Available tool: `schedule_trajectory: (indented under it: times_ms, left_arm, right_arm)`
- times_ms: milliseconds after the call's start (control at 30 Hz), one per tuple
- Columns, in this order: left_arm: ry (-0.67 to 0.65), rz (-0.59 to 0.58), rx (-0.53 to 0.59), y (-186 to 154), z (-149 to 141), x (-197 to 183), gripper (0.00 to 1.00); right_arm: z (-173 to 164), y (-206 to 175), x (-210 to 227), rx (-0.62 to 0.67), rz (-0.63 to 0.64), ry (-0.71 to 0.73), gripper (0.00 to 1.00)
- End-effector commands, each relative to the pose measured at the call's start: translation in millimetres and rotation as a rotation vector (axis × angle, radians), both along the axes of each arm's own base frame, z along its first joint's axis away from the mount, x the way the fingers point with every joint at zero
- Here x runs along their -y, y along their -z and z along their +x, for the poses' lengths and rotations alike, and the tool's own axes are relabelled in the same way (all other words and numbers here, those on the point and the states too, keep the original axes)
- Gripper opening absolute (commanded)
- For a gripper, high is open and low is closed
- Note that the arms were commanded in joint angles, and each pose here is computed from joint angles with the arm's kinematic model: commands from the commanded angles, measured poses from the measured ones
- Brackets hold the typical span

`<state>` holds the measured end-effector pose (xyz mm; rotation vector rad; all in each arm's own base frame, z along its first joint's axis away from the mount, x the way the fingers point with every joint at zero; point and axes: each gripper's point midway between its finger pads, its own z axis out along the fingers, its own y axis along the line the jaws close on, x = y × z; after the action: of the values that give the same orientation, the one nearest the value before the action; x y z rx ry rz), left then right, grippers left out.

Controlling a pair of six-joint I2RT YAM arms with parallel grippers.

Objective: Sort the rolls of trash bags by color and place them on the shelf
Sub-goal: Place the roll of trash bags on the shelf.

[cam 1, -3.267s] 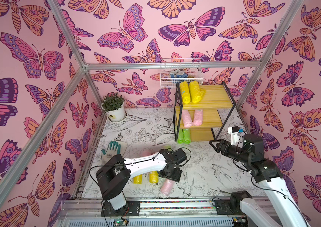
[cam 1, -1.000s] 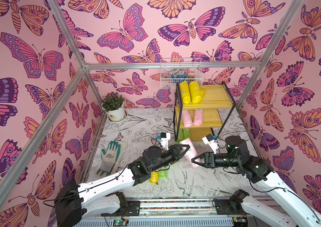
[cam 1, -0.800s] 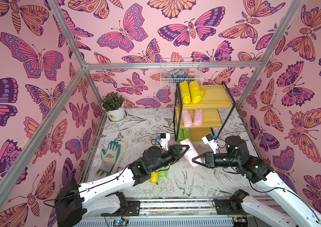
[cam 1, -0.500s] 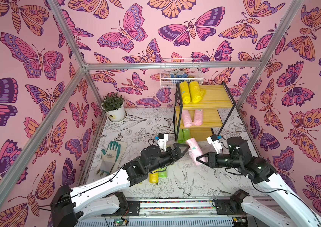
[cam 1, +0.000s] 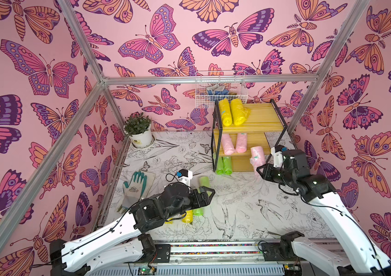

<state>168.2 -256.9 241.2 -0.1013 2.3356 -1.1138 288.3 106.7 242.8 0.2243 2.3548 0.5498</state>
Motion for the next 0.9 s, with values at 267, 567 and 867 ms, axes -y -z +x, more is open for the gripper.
schedule_trajectory:
  times_ms: [267, 567, 867]
  left_arm:
    - [0.015, 0.192, 0.029, 25, 0, -17, 0.93]
    - [0.004, 0.253, 0.039, 34, 0, -29, 0.93]
    - [0.026, 0.301, 0.070, 36, 3, -28, 0.94]
  right_arm:
    - [88, -44, 12, 0.183, 0.043, 0.221, 0.00]
    - [121, -35, 8, 0.211, 0.098, 0.276, 0.00]
    - [146, -31, 4, 0.250, 0.080, 0.268, 0.00]
